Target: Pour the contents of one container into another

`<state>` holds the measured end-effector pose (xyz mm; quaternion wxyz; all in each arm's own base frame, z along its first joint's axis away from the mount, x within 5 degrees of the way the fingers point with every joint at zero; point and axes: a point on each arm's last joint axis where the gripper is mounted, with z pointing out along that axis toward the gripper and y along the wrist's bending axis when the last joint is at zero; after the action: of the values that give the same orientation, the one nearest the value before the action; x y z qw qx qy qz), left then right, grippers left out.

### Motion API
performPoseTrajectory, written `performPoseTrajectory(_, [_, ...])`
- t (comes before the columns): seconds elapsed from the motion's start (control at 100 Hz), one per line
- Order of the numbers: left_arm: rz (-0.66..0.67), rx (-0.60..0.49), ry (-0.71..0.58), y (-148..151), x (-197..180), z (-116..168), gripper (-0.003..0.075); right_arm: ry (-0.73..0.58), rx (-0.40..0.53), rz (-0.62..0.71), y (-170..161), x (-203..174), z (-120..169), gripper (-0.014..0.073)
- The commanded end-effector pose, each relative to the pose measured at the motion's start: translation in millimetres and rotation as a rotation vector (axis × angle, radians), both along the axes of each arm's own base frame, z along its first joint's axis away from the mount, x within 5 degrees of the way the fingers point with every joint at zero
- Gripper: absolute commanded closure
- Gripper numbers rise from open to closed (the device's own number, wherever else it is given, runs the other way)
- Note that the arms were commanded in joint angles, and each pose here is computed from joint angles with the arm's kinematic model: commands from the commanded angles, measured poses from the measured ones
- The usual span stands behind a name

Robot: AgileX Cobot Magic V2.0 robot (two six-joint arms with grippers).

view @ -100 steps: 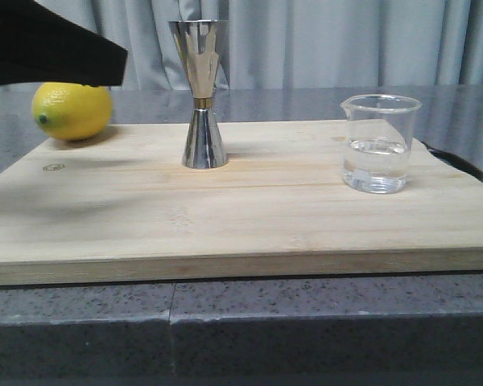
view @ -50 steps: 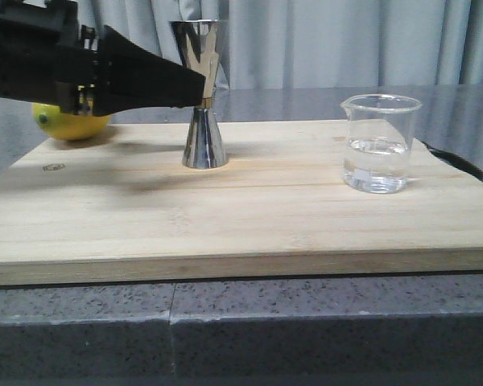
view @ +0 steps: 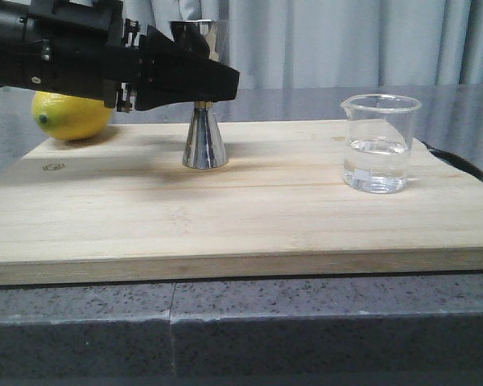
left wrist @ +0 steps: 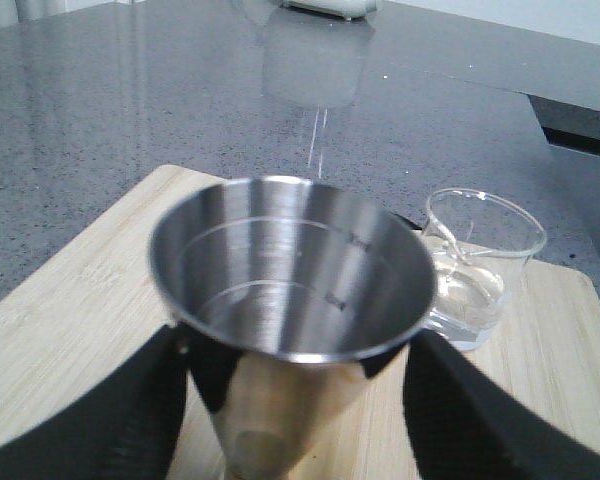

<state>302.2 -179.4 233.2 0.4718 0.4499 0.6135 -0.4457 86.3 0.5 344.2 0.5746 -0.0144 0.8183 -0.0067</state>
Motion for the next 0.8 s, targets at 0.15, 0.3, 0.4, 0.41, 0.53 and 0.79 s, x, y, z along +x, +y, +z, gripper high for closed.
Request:
performPoseTrajectory(0.15, [-0.01,-0.12,-0.047,-3,-2,28,0.0489,-0.099,-0.025,-0.002,-1,3,17,-0.004])
performPoseTrajectory(0.3, [-0.025,-0.132,-0.048,-3,-3,29,0.0489,-0.099,-0.031,-0.004,-1,3,17,-0.004])
performPoseTrajectory(0.4, [-0.07,-0.172,-0.059,-4,-6,35,0.0489,-0.099,-0.033,-0.004,-1,3,17,-0.004])
performPoseTrajectory(0.41, [-0.072,-0.175,-0.059,-4,-7,35,0.0489,-0.099,-0.033,-0.004,-1,3,17,-0.004])
performPoseTrajectory(0.53, [-0.095,-0.2,-0.082,-6,-5,45,0.0489,-0.1,-0.039,-0.006,-2,3,17,-0.004])
performPoseTrajectory(0.79, [-0.094,-0.211,-0.055,-7,-4,49,0.0489,-0.108,-0.083,0.009,-1,4,18,-0.004])
